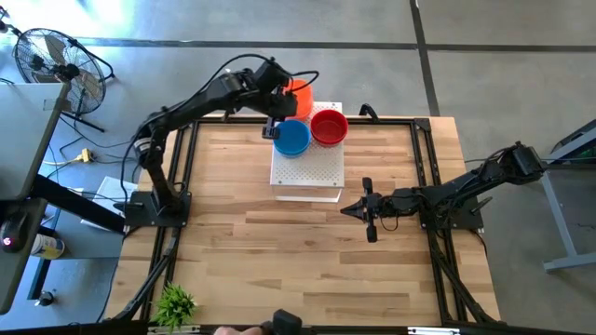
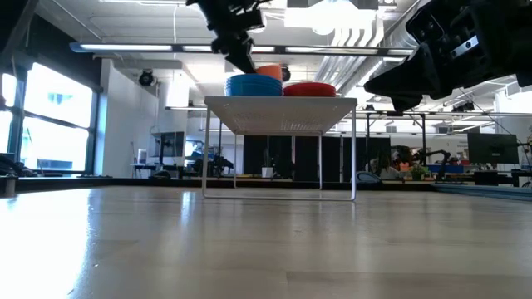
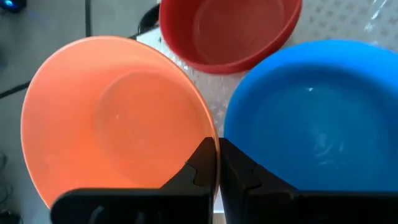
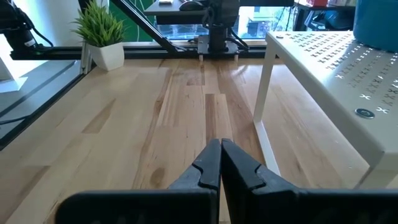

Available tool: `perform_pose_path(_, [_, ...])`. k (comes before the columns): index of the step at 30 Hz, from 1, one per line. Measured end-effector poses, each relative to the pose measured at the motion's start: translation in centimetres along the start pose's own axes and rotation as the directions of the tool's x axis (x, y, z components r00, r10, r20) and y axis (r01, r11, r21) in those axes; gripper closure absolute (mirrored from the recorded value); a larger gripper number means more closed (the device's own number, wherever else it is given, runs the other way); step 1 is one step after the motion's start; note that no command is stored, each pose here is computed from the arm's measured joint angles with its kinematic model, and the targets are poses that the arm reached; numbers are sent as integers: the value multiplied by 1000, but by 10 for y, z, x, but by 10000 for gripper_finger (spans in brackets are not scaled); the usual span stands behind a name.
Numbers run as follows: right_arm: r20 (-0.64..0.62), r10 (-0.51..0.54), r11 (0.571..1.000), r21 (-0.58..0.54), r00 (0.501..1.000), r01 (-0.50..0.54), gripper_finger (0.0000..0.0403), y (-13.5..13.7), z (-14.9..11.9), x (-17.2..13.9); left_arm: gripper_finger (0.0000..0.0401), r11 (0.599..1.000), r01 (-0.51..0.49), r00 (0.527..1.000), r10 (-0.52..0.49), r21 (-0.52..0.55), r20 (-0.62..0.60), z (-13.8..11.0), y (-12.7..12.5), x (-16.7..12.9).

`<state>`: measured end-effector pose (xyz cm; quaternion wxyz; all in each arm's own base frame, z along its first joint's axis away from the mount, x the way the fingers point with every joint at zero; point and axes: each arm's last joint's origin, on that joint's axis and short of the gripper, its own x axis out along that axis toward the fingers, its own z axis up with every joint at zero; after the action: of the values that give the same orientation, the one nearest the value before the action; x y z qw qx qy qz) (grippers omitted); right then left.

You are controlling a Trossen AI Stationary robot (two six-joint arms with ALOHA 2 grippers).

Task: Pick & Place Mini bowls
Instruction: Stack the orange bowl on top of the orange bowls on the shelf

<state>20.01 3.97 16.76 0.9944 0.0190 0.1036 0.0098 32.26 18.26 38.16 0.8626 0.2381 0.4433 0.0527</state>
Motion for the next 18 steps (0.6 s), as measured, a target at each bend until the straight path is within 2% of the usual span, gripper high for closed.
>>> perform_pose_path(8, [0,0,1000,0,1000,0,403,0,0,0,401,1000,5,998,-4,24,-69,-3,0,20])
perform_pose_path(14, [0,0,1000,0,1000,0,403,0,0,0,398,1000,-20,995,20,1,-98,-9,5,25])
perform_pose_path(18, [0,0,1000,0,1000,0,403,0,0,0,382,999,-39,996,37,-28,-84,-8,7,25])
